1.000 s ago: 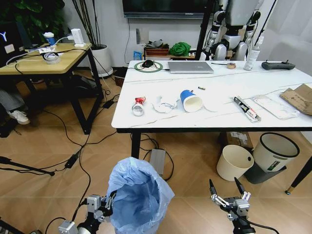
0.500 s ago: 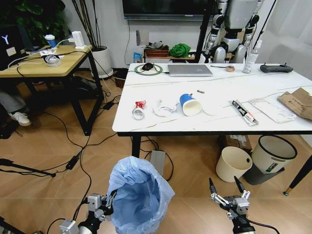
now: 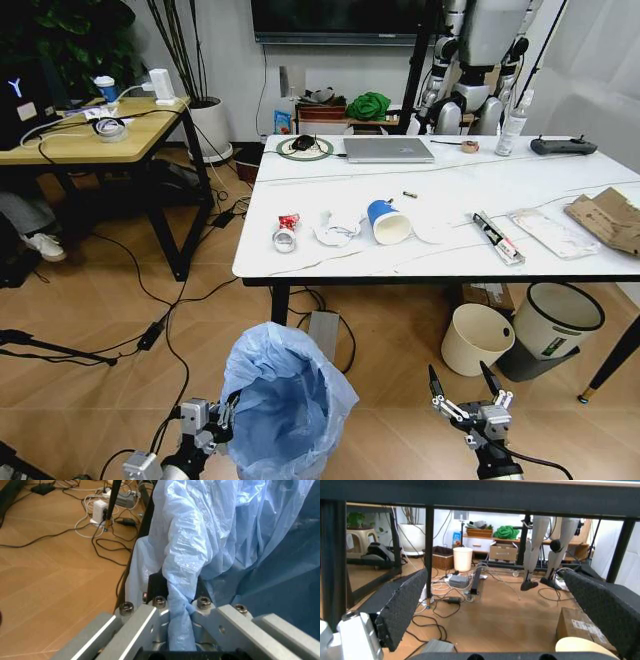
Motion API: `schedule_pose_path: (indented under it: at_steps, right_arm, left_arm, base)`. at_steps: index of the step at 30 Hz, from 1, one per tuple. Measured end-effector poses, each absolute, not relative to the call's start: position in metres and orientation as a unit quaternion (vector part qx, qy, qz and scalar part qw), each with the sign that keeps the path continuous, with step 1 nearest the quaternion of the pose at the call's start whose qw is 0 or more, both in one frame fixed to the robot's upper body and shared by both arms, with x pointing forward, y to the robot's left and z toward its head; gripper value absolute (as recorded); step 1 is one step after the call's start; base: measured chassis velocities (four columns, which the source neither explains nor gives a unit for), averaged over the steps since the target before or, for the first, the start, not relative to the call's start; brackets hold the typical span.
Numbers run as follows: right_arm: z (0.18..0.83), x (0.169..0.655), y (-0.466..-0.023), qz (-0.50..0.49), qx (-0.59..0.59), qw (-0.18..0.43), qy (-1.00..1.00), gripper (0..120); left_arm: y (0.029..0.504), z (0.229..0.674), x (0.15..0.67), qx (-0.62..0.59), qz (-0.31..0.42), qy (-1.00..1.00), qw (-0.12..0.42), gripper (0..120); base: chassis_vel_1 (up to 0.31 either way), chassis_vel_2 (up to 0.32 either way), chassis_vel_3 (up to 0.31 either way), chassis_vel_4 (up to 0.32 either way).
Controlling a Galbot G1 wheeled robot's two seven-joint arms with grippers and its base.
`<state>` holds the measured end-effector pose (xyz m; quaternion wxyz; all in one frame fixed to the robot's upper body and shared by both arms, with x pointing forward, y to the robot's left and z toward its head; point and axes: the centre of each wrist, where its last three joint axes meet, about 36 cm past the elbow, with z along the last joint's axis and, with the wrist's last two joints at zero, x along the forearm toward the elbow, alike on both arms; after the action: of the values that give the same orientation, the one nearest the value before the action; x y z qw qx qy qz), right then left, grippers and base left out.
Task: Pick up the trash bin and place the trash from the table into it.
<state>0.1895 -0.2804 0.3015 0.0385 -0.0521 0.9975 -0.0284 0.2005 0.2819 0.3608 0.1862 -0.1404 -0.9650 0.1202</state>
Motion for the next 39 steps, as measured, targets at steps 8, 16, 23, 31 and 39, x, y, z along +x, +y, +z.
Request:
schedule_pose_path:
  at_steps: [8,16,23,31,39]
  right_arm:
    - [0.3018,0.1894,-0.2798,-0.029,-0.054,0.038,0.997,100]
    - [0.3031,0.1896,-0.2798,-0.03,-0.054,0.04,0.997,100]
    - [0.3031,0.1886,-0.2795,-0.031,-0.056,0.039,0.997,100]
    - [0.3045,0.1888,-0.2782,-0.032,-0.058,0.041,0.997,100]
    - [0.3082,0.1902,-0.2773,-0.036,-0.061,0.049,0.996,100]
  left_arm:
    - [0.2822,0.3609,0.2005,-0.141,0.119,-0.965,0.186,0]
    - [0.2814,0.3594,0.1999,-0.141,0.118,-0.965,0.187,0]
    - [0.2818,0.3602,0.2009,-0.141,0.117,-0.965,0.186,0]
    - [0.2815,0.36,0.1992,-0.139,0.118,-0.965,0.188,0]
    - [0.2815,0.3599,0.1986,-0.14,0.116,-0.965,0.189,0]
  base:
    - [0.0,0.0,0.0,0.0]
    - [0.0,0.0,0.0,0.0]
    - [0.0,0.0,0.0,0.0]
    - [0.0,0.0,0.0,0.0]
    - [0.0,0.0,0.0,0.0]
